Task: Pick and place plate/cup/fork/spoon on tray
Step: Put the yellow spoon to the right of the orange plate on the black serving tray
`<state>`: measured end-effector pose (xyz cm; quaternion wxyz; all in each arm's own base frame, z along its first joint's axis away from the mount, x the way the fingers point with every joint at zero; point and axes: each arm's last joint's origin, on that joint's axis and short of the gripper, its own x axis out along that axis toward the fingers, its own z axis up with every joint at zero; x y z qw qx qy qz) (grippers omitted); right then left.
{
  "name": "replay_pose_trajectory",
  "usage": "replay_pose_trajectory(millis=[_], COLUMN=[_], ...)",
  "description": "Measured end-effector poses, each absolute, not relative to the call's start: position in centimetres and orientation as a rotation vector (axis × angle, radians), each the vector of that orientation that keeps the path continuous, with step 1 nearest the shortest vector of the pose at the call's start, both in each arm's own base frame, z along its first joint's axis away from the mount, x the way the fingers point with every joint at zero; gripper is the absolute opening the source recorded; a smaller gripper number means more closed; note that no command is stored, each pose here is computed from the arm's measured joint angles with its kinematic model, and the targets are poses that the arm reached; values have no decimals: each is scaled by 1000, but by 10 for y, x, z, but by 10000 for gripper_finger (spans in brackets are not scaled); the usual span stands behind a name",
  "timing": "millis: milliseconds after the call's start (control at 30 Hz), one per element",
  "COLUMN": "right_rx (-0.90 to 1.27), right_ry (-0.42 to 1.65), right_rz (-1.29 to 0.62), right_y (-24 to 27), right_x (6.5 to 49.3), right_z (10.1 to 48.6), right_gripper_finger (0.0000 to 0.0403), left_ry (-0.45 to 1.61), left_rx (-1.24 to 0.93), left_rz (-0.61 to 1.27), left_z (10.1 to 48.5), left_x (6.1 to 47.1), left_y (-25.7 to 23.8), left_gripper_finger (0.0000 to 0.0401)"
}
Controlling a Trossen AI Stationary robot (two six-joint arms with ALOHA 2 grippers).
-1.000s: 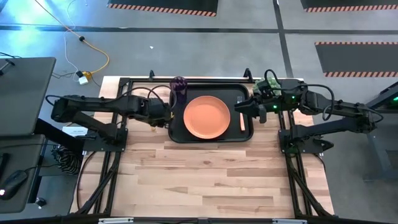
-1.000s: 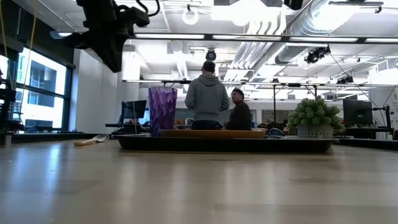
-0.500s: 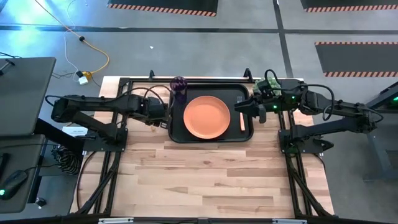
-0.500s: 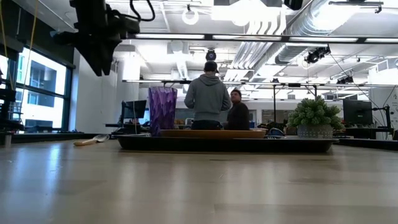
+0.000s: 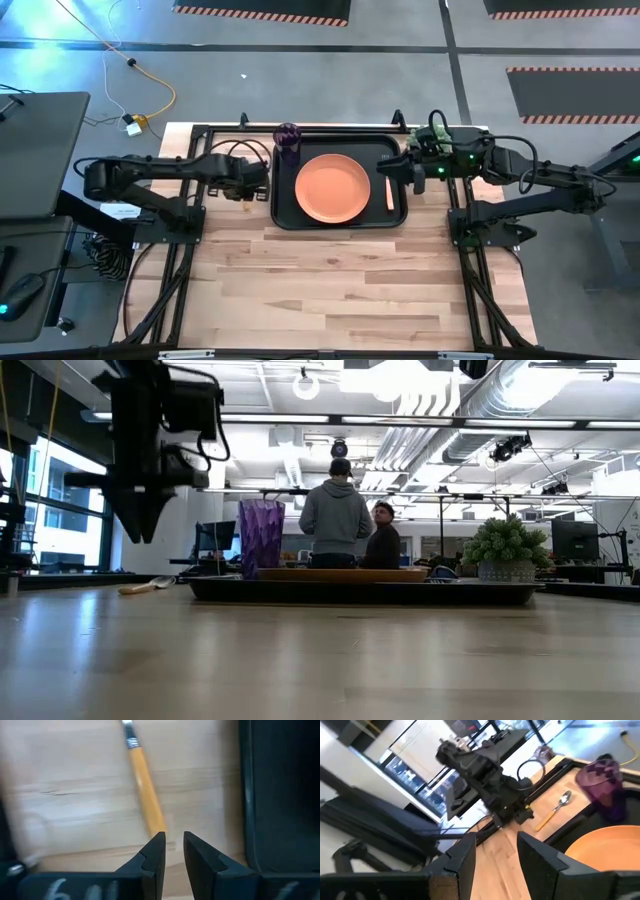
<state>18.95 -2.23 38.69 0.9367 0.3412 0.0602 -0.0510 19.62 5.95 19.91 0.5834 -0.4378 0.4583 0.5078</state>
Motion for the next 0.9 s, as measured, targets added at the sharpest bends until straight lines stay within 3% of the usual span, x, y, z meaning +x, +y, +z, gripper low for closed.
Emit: replay_pose_trajectory(millis=[533, 900], right_rx=[745, 743], right_ry=[114, 107], right_rz=[-125, -148], right_y=[-23, -24], right_x=[189, 190], right_z=[387, 387], right_gripper_finger=[135, 135], left_ry=[1079, 1050], left_rx=[-1034, -1089], left_rz=[1208, 1210], left_z=[184, 184], left_x=[184, 178], left_y=[81, 99], left_gripper_finger=[63, 138])
